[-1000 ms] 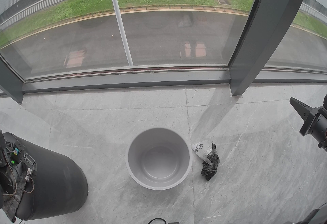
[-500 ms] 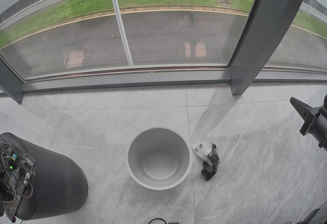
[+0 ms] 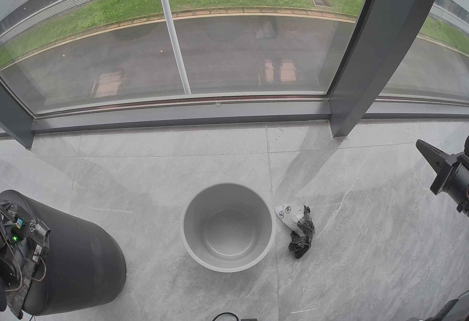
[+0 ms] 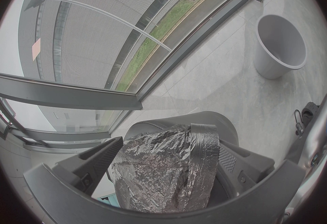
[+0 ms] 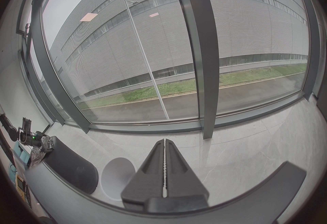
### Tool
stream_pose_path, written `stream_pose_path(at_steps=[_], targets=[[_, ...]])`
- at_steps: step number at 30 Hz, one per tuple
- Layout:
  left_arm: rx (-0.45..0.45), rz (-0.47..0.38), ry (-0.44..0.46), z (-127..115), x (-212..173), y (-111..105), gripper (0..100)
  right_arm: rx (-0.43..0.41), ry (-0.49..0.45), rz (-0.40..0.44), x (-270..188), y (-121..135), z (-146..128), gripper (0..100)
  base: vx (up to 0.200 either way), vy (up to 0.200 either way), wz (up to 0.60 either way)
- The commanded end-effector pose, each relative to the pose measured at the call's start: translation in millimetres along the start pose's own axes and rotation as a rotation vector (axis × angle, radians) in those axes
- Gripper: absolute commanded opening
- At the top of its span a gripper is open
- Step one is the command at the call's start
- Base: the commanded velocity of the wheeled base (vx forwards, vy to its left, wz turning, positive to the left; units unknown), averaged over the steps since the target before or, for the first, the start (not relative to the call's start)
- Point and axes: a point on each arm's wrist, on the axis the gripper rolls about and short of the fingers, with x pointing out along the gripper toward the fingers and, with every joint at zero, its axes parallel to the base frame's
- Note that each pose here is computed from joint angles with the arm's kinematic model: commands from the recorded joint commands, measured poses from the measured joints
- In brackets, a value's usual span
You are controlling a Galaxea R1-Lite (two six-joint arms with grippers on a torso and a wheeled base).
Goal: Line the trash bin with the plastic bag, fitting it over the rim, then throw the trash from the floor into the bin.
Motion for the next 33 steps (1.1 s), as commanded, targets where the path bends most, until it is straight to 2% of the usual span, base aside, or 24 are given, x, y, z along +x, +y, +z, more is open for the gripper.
stream_pose_path(at_steps=[1, 10, 25, 26, 33], targets=[[-0.007, 0.011, 0.022, 3, 9, 2, 100, 0.001, -0.002, 0.002, -1, 0, 0, 0, 0.0, 0.0, 0.0], [0.002, 0.075, 0.029, 7, 29, 6, 100, -0.001, -0.005, 0.003, -3, 0, 0, 0, 0.0, 0.0, 0.0], [0.006, 0.088, 0.054, 2, 30, 8, 100, 0.001, -0.005, 0.001, -3, 0, 0, 0, 0.0, 0.0, 0.0], [0.007, 0.087, 0.055, 2, 30, 7, 0, 0.001, -0.004, 0.001, -3, 0, -1, 0, 0.0, 0.0, 0.0], [0.002, 0.077, 0.065, 2, 34, 6, 0, 0.002, -0.005, 0.001, -3, 0, 0, 0, 0.0, 0.0, 0.0]])
